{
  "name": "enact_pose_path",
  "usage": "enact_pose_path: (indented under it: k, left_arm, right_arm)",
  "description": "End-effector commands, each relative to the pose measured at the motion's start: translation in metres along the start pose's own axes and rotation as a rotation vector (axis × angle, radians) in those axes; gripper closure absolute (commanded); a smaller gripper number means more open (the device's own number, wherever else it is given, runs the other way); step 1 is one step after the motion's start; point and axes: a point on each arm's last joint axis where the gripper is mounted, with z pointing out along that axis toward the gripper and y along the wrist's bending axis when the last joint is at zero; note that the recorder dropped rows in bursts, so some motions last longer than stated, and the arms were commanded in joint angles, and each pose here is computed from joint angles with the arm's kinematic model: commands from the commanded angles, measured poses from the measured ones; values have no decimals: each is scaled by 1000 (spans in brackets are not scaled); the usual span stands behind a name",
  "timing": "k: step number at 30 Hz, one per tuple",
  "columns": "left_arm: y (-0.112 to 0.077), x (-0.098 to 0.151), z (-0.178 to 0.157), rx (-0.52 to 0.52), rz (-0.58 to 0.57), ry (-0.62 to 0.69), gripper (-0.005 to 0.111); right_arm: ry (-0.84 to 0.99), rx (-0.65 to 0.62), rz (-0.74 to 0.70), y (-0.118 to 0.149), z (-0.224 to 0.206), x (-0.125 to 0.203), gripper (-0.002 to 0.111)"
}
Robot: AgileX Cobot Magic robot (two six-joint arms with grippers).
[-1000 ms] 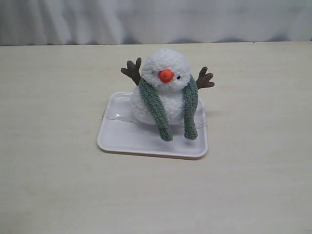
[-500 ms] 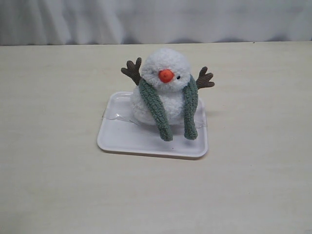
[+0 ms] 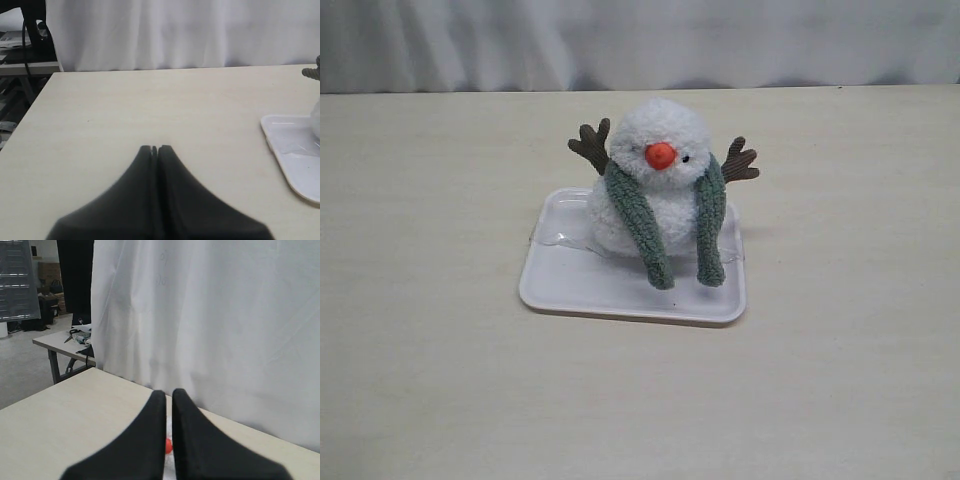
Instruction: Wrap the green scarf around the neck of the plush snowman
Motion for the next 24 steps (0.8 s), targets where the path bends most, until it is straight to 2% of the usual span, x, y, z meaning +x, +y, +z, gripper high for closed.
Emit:
enact_pose_path:
  k: [1,6,12,16,21,24]
  left_arm:
    - [0,0,0,1,2,-8,107]
    - [0,0,0,1,2,-8,107]
    - [0,0,0,1,2,-8,107]
    - [0,0,0,1,2,-8,107]
    - [0,0,0,1,2,-8,107]
    - [0,0,0,1,2,-8,107]
  right_arm:
    - [-44,-40,92,5,-7,3,104]
    - [-57,-58,129,11,-18,23,104]
    - [-5,-53,121,15,-25,72,104]
    - [23,-8,29,15,-32,106,104]
    - [67,1,34,17,-30,144,104]
    - [153,83,63,13,-21,171,104]
